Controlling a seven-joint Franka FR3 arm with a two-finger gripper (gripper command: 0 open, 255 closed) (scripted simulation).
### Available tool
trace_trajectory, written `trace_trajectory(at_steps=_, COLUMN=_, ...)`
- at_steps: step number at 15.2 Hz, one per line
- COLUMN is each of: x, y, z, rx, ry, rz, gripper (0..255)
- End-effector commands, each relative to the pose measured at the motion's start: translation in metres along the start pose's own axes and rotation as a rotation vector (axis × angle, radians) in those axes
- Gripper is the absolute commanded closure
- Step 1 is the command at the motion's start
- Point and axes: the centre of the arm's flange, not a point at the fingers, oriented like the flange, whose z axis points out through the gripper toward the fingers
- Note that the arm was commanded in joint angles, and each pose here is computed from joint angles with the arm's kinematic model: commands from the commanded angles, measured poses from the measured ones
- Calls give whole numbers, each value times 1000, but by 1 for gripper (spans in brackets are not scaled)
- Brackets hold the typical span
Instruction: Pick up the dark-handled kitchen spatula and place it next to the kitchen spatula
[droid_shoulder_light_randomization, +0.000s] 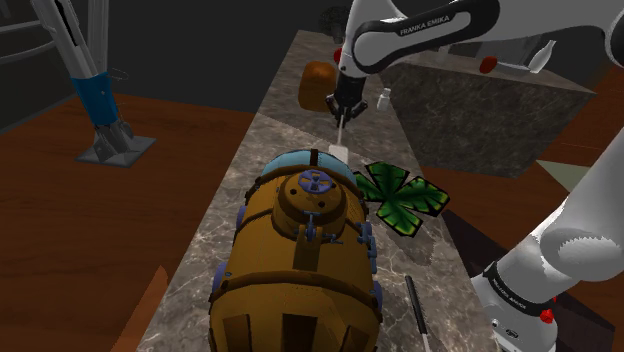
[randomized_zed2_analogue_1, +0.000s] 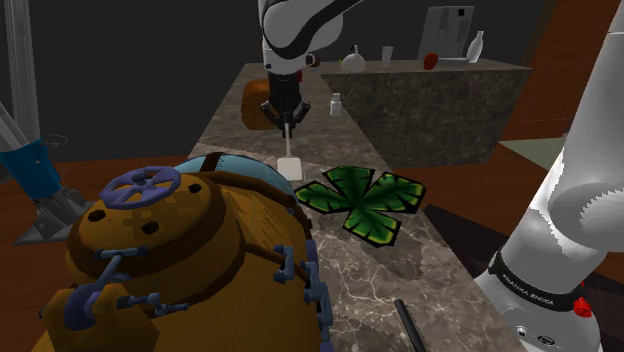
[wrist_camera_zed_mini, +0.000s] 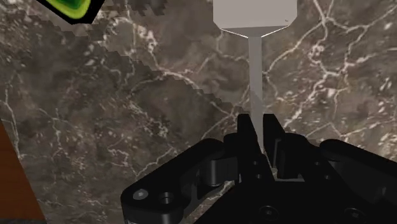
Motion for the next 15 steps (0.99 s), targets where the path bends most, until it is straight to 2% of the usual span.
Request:
trace_trajectory(at_steps=1, x=-21, y=11, z=-3, rx=0, ry=0, rz=0, gripper=255)
trace_trajectory(at_steps=15, x=-182, y=101, z=-15, rx=0, ry=0, rz=0, gripper=255)
